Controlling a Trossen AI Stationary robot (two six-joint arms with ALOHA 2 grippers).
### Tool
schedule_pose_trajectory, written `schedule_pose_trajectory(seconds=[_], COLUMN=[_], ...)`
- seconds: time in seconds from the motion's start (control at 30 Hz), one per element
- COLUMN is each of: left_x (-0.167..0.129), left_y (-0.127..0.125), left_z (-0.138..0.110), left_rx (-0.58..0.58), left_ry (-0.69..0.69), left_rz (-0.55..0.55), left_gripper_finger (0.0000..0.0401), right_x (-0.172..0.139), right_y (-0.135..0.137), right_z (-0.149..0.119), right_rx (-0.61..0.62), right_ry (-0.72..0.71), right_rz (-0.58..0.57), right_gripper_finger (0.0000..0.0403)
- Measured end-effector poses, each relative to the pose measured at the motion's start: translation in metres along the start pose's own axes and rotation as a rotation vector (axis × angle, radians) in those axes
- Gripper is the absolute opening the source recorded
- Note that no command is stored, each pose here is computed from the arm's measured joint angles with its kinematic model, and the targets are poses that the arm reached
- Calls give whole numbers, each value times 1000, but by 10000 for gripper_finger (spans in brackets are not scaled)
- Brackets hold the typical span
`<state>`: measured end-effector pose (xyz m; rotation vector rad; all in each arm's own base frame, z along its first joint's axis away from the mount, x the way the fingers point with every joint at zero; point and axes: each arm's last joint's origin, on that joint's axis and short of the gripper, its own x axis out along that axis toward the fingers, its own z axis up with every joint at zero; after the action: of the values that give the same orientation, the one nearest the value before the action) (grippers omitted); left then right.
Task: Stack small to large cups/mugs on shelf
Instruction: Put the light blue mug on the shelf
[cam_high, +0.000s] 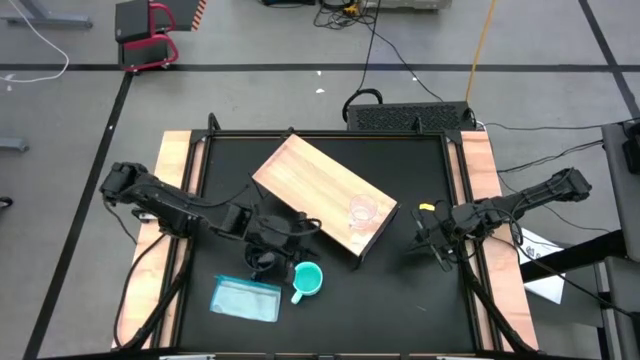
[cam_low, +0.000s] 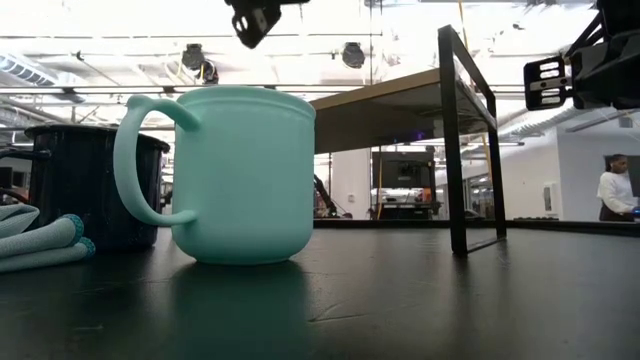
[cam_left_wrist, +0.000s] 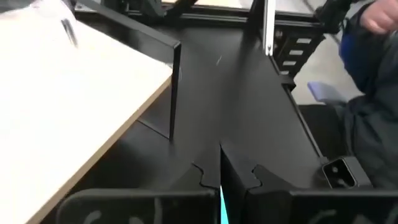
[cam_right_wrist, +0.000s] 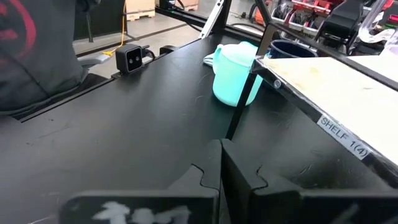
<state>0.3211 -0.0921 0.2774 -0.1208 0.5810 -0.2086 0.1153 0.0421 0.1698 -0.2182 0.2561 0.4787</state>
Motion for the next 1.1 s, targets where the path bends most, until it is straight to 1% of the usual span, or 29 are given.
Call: schedule_pose_trajectory(seconds=[0.1, 0.17, 0.3, 0.47, 0.63, 0.73, 0.8, 0.87, 0.93, 1.0, 1.1], left_x=[-2, -2, -4, -6, -1, 5, 11, 23, 32, 41, 50], left_y=[-2, -4, -4, -2, -3, -4, -4, -6, -8, -10, -10], left_z=[4, 9, 5, -5, -7, 4, 8, 18, 22, 30, 34], left_rx=[5, 24, 26, -14, -20, -6, 0, 34, 64, 89, 110], left_ry=[78, 83, 160, 267, 299, 303, 380, 429, 512, 526, 584], left_rz=[-4, -36, -57, -53, -90, -93, -77, -73, -54, -58, -57], left_gripper_finger=[0, 0, 0, 0, 0, 0, 0, 0, 0, 0, 0], right_x=[0, 0, 0, 0, 0, 0, 0, 0, 1, 1, 1], right_y=[0, 0, 0, 0, 0, 0, 0, 0, 0, 0, 0], right_z=[0, 0, 0, -1, -1, -1, -1, -1, -2, -2, -3], right_rx=[0, 1, 1, 2, 3, 3, 3, 3, 4, 5, 17], right_ry=[1, 1, 4, 11, 13, 13, 15, 16, 21, 27, 35], right_rz=[0, 0, 1, 2, 2, 2, 3, 3, 4, 5, 6], right_gripper_finger=[0, 0, 0, 0, 0, 0, 0, 0, 0, 0, 0])
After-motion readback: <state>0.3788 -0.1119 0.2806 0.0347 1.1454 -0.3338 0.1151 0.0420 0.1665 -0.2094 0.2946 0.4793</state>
